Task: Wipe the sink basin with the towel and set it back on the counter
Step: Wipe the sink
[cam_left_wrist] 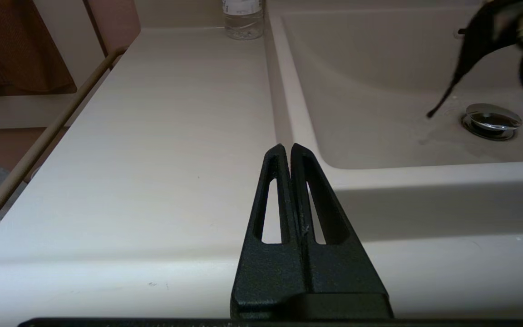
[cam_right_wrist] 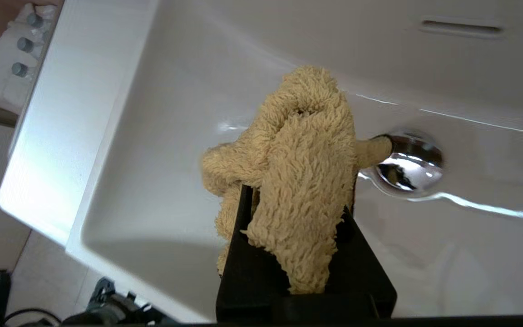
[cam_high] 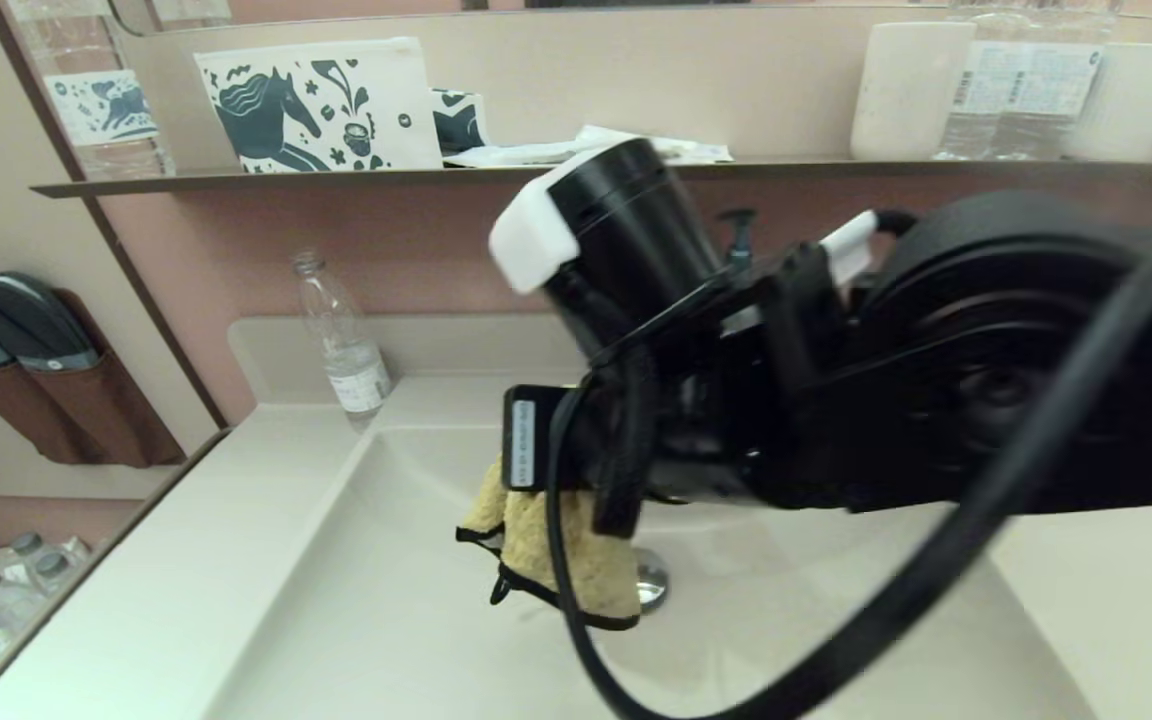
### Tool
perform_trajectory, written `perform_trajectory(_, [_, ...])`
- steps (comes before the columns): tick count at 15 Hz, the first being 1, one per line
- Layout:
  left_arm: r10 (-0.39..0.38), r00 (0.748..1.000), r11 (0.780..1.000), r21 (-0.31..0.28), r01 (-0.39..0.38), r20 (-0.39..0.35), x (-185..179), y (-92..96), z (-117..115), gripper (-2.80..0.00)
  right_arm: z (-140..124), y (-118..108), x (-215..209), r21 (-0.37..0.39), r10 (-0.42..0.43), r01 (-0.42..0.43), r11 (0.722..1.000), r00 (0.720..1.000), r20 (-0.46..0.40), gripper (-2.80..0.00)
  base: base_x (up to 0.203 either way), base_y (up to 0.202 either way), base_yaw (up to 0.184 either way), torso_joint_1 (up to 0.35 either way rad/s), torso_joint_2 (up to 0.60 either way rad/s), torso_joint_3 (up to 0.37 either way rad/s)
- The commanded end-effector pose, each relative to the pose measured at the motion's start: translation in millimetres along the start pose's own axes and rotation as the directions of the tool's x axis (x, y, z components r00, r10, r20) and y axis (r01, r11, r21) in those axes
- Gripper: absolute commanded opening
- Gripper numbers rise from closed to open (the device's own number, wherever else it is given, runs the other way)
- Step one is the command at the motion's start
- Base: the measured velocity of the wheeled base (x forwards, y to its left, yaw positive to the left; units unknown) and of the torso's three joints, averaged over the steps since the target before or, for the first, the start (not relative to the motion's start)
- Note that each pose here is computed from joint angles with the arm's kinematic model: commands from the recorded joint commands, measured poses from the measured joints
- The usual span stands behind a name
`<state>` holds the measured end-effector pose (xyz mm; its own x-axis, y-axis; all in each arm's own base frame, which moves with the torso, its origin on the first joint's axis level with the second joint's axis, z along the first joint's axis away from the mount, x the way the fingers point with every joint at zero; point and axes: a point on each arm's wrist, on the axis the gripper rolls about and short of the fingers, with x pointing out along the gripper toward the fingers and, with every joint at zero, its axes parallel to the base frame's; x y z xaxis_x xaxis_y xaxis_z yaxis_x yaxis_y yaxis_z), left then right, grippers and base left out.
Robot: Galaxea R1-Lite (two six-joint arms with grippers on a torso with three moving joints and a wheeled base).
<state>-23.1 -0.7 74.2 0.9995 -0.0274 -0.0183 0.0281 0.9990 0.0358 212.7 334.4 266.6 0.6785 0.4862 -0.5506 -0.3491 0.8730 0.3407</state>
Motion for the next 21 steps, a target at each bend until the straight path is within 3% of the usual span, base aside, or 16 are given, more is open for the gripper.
perform_trajectory(1, [0.0, 1.0, 1.0, 0.0, 0.0, -0.002, 0, 0.0, 0, -2.8, -37, 16, 61, -0.05, -0.037, 0.034, 0.998, 0.997, -0.065, -2.8, 0.0, 0.0, 0.0, 0.0, 0.0, 0.0])
perform_trajectory(3, [0.0, 1.0, 1.0, 0.0, 0.0, -0.002, 0, 0.0, 0, -2.8, -45, 19, 75, -0.065, -0.06, 0.057, 0.996, 0.997, -0.052, -2.8, 0.0, 0.0, 0.0, 0.0, 0.0, 0.0])
perform_trajectory(5, [0.0, 1.0, 1.0, 0.0, 0.0, -0.002, 0, 0.0, 0, -2.8, -37, 11, 70, -0.102, -0.143, 0.143, 0.985, 0.99, 0.007, -2.8, 0.0, 0.0, 0.0, 0.0, 0.0, 0.0])
perform_trajectory(6, [0.0, 1.0, 1.0, 0.0, 0.0, -0.002, 0, 0.0, 0, -2.8, -32, 3, 61, -0.123, -0.211, 0.214, 0.969, 0.977, 0.033, -2.8, 0.0, 0.0, 0.0, 0.0, 0.0, 0.0])
perform_trajectory(8, [0.0, 1.0, 1.0, 0.0, 0.0, -0.002, 0, 0.0, 0, -2.8, -21, -7, 35, -0.154, -0.276, 0.277, 0.948, 0.961, 0.026, -2.8, 0.0, 0.0, 0.0, 0.0, 0.0, 0.0])
perform_trajectory(9, [0.0, 1.0, 1.0, 0.0, 0.0, -0.002, 0, 0.0, 0, -2.8, -20, -15, 24, -0.191, -0.339, 0.334, 0.923, 0.941, 0.006, -2.8, 0.0, 0.0, 0.0, 0.0, 0.0, 0.0])
perform_trajectory(12, [0.0, 1.0, 1.0, 0.0, 0.0, -0.002, 0, 0.0, 0, -2.8, -23, -51, 10, -0.302, -0.608, 0.575, 0.761, 0.793, -0.023, -2.8, 0.0, 0.0, 0.0, 0.0, 0.0, 0.0])
perform_trajectory(15, [0.0, 1.0, 1.0, 0.0, 0.0, -0.002, 0, 0.0, 0, -2.8, -26, -82, 12, -0.239, -0.734, 0.701, 0.672, 0.672, -0.095, -2.8, 0.0, 0.0, 0.0, 0.0, 0.0, 0.0])
perform_trajectory(18, [0.0, 1.0, 1.0, 0.0, 0.0, -0.002, 0, 0.0, 0, -2.8, -50, -119, 29, -0.26, -0.832, 0.79, 0.554, 0.521, -0.189, -2.8, 0.0, 0.0, 0.0, 0.0, 0.0, 0.0])
perform_trajectory(19, [0.0, 1.0, 1.0, 0.0, 0.0, -0.002, 0, 0.0, 0, -2.8, -60, -128, 33, -0.267, -0.849, 0.807, 0.527, 0.483, -0.215, -2.8, 0.0, 0.0, 0.0, 0.0, 0.0, 0.0])
perform_trajectory(21, [0.0, 1.0, 1.0, 0.0, 0.0, -0.002, 0, 0.0, 0, -2.8, -76, -138, 40, -0.257, -0.848, 0.814, 0.521, 0.46, -0.262, -2.8, 0.0, 0.0, 0.0, 0.0, 0.0, 0.0])
